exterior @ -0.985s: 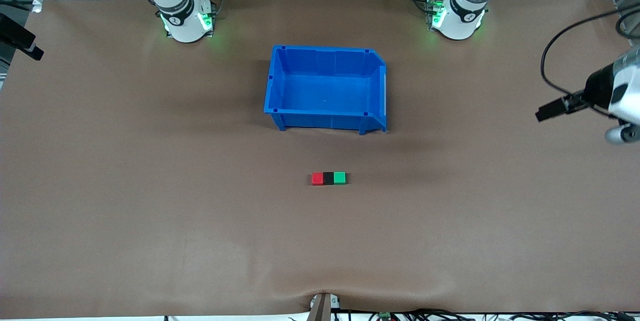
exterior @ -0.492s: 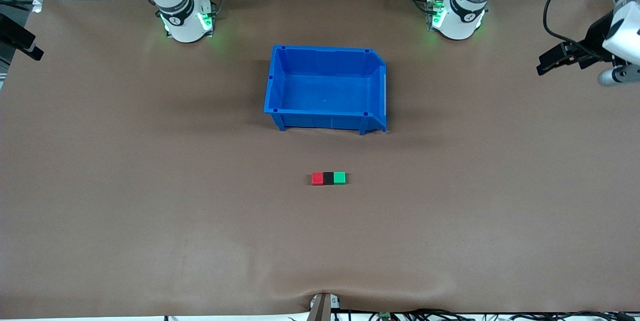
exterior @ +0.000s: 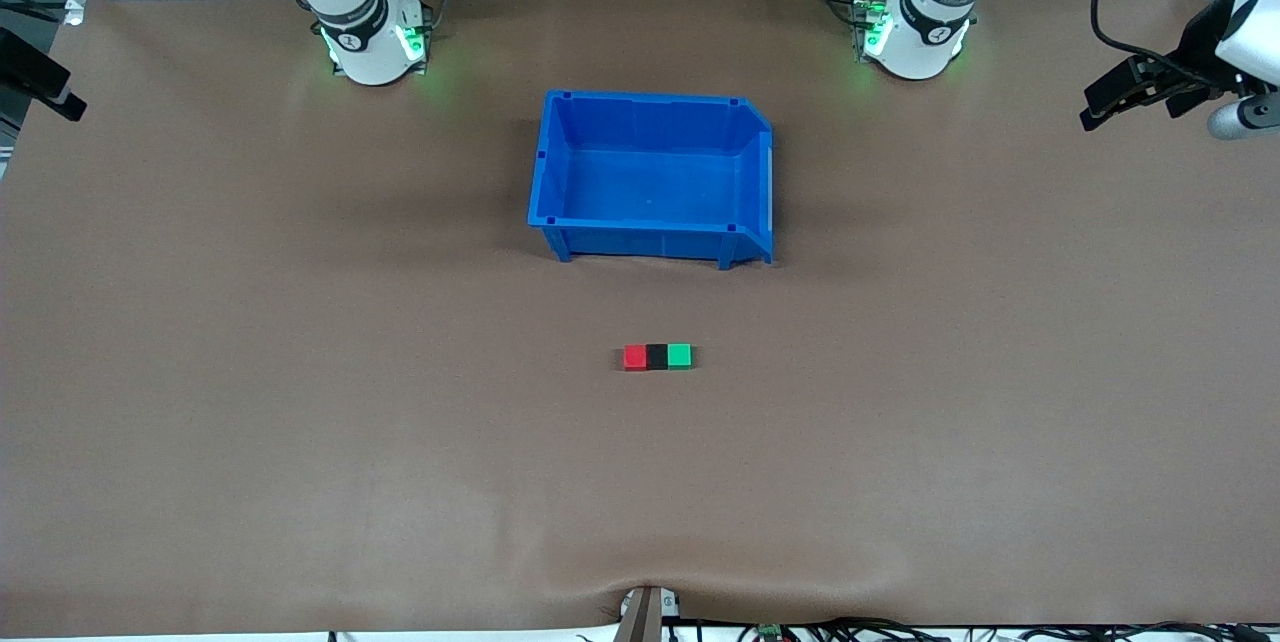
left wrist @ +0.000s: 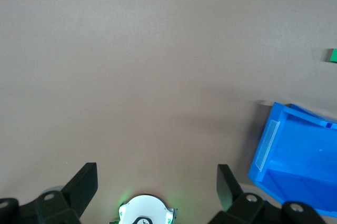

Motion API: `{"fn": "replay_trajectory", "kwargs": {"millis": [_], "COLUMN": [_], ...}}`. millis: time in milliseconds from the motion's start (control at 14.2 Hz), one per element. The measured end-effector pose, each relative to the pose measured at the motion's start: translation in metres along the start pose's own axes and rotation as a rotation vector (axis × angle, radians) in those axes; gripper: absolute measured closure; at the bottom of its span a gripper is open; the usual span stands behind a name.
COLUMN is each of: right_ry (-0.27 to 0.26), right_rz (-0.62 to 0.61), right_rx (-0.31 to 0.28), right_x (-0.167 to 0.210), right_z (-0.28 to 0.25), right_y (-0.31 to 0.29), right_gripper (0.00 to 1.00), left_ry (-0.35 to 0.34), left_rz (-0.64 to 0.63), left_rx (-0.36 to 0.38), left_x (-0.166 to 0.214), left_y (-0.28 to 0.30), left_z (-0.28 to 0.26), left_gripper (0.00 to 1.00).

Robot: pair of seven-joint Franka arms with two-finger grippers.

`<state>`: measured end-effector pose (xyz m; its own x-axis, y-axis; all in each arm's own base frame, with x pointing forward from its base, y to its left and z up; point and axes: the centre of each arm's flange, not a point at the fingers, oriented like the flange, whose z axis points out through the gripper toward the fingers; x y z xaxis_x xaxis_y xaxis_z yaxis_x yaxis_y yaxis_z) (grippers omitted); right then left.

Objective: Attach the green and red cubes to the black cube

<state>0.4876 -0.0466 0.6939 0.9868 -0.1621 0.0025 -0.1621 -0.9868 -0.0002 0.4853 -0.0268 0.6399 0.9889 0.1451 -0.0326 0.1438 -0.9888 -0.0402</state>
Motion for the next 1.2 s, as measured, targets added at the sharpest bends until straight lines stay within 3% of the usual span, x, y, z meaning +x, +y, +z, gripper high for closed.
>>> {"fn": "replay_trajectory", "kwargs": {"millis": [1196], "right_ry": [0.000], "right_rz": [0.001], "right_rx": [0.000], "right_x": [0.000], "right_z": [0.000], "right_y": [0.000], "right_gripper": [0.00], "left_ry": [0.003], "left_rz": [0.006], "left_rx": [-0.005], "left_x": [0.015], "left_y": [0.004], "left_z": [-0.006], "left_gripper": [0.00]}}
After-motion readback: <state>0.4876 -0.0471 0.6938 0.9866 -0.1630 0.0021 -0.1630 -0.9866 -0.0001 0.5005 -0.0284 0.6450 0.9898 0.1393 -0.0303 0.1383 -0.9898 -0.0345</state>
